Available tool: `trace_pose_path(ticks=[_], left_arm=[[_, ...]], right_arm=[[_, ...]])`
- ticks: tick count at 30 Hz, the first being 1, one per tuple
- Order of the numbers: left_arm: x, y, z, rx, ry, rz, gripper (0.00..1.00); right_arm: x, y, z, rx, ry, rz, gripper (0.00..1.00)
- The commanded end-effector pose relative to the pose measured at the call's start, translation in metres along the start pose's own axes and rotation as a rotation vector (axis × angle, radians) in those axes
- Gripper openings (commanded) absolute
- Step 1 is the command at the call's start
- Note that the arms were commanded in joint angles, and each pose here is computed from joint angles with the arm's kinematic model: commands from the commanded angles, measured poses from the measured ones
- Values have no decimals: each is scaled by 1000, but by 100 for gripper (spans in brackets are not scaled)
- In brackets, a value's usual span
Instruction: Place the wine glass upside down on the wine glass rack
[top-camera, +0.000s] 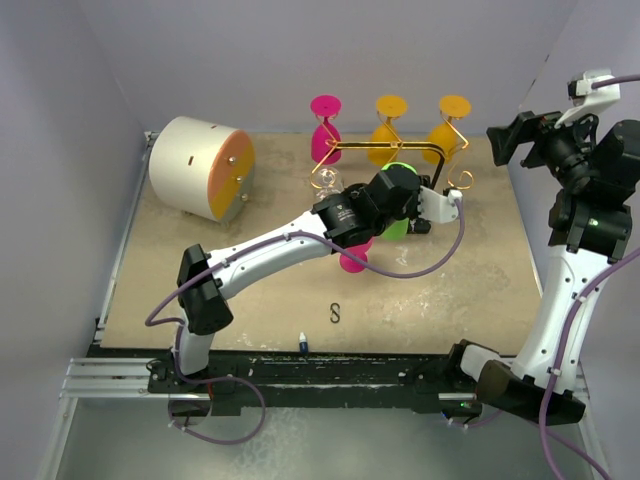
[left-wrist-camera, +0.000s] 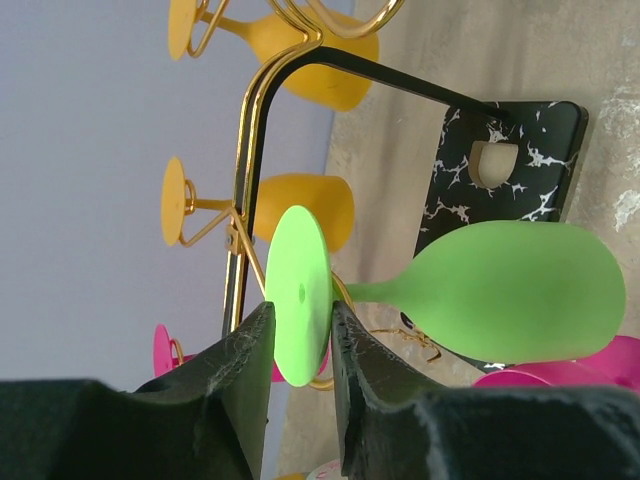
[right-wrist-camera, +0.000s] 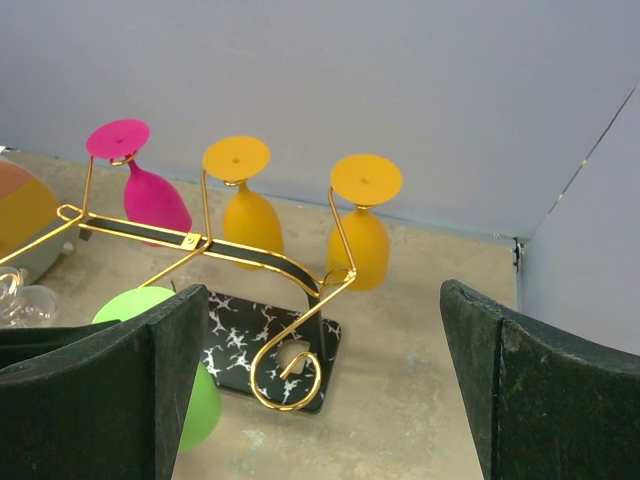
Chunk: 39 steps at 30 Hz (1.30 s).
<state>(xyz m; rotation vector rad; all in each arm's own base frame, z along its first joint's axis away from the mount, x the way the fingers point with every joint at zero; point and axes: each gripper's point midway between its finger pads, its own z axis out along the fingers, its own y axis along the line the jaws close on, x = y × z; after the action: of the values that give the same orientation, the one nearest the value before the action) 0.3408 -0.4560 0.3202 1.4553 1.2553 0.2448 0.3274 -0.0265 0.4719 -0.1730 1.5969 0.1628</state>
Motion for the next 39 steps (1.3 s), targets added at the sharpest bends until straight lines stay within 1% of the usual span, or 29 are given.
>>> trace_pose_path(ticks=[1,6,12,18,23,26,32,34,39], left_arm=[[-19,12,-12,-2,-64,-63,34],[-21,11,-14,13,-74,-76,41],[-23,13,-16,9,-78,-93,41],[-27,10,-25,52,-106,-116,44],[-31,6,-40,103,-144,-144,56],[-31,4,-51,129,-165,-149,61],[-26,-12,-74,224,-196,-129,76],[-22,-19,-83,269,-202,-120,80],[-5,-44,-111,435,-223,-109,82]], right_arm=[[-17,5,-7,-12,-58,-22,100],[-16,5,-7,-12,-57,-20,100],[-16,6,-7,-13,-59,-21,100],[-16,5,-7,-14,-58,-21,100],[-15,4,-7,-12,-56,-19,100],[-14,3,-7,-8,-54,-19,100],[-12,1,-6,0,-51,-22,100],[-11,0,-6,4,-49,-25,100],[-11,-1,-7,10,-46,-31,100]])
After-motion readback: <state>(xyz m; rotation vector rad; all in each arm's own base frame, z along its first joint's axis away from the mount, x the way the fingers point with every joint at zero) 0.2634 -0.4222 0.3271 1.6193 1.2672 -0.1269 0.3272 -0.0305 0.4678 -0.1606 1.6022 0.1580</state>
